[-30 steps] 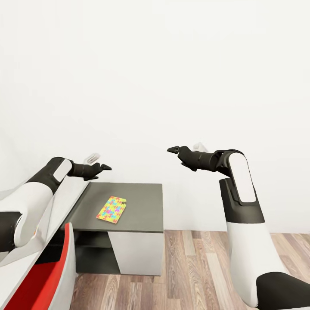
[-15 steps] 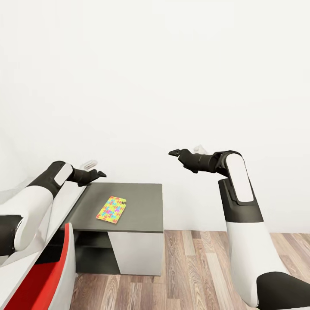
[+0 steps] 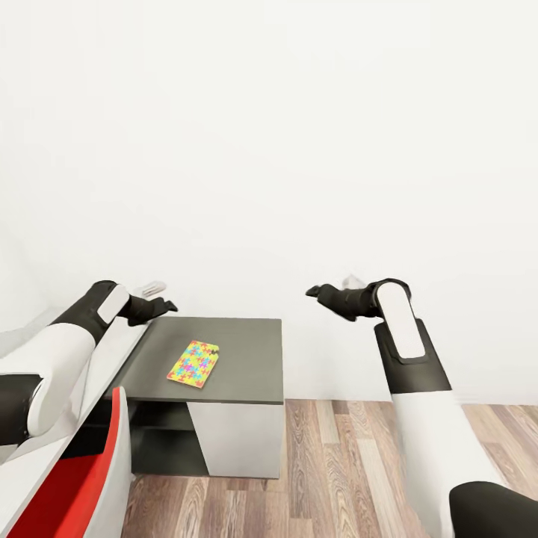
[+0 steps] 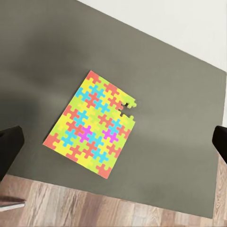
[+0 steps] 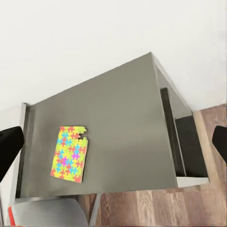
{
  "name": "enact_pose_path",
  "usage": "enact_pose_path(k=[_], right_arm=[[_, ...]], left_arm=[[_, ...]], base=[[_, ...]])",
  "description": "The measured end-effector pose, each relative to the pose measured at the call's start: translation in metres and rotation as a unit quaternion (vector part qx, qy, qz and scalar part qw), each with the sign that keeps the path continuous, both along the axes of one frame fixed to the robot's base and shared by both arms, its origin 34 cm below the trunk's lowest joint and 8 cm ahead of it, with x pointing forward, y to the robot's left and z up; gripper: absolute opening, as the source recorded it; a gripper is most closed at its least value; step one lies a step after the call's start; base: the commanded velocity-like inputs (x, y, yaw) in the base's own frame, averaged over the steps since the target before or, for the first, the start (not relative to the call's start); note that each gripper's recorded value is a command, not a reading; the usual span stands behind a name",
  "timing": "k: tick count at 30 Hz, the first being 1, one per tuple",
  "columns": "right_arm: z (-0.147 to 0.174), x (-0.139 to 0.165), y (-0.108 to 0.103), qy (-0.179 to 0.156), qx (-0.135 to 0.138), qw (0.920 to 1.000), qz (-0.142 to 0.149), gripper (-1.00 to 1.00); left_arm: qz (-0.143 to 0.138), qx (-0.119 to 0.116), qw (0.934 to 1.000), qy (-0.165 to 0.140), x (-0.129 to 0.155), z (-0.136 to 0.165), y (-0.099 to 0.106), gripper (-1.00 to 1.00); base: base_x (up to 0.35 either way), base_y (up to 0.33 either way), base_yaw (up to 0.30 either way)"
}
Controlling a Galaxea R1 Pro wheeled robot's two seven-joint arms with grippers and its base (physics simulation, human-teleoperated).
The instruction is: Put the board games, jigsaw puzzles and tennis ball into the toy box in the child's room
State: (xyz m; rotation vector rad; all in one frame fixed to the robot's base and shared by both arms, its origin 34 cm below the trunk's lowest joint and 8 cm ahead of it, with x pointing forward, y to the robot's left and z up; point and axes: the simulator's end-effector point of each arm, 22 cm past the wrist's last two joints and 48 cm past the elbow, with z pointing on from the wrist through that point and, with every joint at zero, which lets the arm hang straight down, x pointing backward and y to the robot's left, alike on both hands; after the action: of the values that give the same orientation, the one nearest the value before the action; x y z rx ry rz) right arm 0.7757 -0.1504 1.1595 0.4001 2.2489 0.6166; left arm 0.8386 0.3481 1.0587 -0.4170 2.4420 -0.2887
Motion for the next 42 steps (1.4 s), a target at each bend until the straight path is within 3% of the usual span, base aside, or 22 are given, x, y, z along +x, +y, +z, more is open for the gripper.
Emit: enact_pose_path(k=[4, 8, 13, 21, 42], right_arm=[[-0.044, -0.012, -0.027, 0.033, -0.042, 0.9983, -0.023, 1.00], [-0.086, -0.029, -0.042, 0.069, -0.058, 0.9954, -0.033, 1.00], [-0.124, -0.044, -0.076, 0.106, -0.080, 0.9898, -0.051, 1.00], [-0.132, -0.047, -0.087, 0.114, -0.087, 0.9880, -0.057, 1.00], [-0.135, -0.049, -0.086, 0.119, -0.092, 0.9872, -0.052, 1.00]], left_arm=[[0.016, 0.022, 0.9996, 0.000, 0.001, -0.001, 0.011, 1.00], [0.027, 0.039, 0.9988, 0.008, 0.000, -0.004, 0.011, 1.00], [0.029, 0.054, 0.9980, 0.018, -0.001, -0.008, 0.000, 1.00], [0.044, 0.091, 0.9939, 0.043, -0.008, -0.015, -0.004, 1.00], [0.041, 0.098, 0.9931, 0.050, -0.010, -0.018, -0.014, 1.00]], base=[[0.000, 0.000, 0.000], [0.000, 0.000, 0.000], [0.000, 0.000, 0.000], [0.000, 0.000, 0.000], [0.053, 0.000, 0.000]])
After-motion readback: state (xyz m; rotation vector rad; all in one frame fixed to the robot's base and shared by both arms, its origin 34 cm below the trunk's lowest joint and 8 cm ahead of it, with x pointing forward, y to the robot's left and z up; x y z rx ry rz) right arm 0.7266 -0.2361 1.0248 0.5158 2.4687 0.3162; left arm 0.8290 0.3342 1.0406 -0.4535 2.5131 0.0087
